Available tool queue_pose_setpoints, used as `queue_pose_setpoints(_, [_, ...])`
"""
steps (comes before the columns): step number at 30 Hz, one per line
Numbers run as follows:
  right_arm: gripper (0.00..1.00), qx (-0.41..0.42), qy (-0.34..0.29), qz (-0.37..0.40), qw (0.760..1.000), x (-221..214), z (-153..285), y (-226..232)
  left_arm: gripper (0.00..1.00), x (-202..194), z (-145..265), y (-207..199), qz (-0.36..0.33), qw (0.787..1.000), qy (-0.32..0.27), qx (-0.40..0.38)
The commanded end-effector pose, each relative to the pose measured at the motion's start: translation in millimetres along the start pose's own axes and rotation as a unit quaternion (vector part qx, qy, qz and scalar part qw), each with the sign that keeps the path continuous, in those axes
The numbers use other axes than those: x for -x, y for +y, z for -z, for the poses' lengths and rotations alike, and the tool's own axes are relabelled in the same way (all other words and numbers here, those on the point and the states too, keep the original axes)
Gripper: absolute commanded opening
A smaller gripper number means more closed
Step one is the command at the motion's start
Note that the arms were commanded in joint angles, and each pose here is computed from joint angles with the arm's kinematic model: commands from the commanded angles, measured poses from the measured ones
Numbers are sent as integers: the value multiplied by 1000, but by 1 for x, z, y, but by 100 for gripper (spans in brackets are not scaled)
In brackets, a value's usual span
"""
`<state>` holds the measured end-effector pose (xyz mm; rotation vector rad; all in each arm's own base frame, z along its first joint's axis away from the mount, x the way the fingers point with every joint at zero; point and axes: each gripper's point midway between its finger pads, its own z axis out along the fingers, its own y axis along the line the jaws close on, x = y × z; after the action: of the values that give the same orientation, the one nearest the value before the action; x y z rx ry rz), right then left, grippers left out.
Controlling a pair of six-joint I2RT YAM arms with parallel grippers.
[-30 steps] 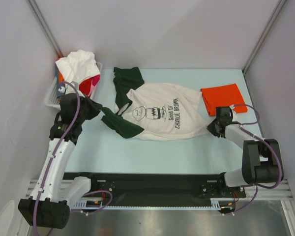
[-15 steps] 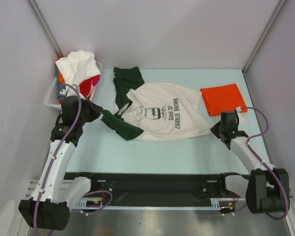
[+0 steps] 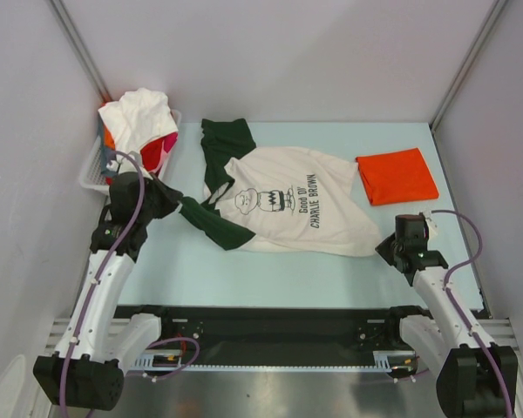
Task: Fold and stack the t-shirts
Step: Flatten the tshirt out
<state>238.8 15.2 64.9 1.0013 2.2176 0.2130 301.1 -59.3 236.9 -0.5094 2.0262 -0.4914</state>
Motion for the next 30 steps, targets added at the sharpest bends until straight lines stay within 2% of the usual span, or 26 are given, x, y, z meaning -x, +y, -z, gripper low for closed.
queue_pose_setpoints(1, [1, -43, 14, -32, 999, -11, 5, -20, 0, 11, 6, -6, 0, 1000, -25, -17])
queue_pose_setpoints(8, [12, -51, 21, -46, 997, -18, -2, -25, 0, 9, 5, -7, 1, 1000, -21, -21])
queue_pose_setpoints(13, [20, -25, 30, -48, 998, -23, -8, -17, 0, 8, 5, -7, 1, 1000, -20, -21])
queue_pose_setpoints(23, [29, -25, 45, -47, 998, -30, -16, -15, 0, 8, 4, -8, 0, 999, -18, -26])
queue_pose_setpoints(25, [34, -28, 43, -45, 998, -29, -17, -17, 0, 7, 3, -8, 0, 1000, -17, -26])
queue_pose_setpoints(30, [35, -49, 38, -43, 997, -29, -18, -25, 0, 7, 3, -7, -1, 1000, -19, -24])
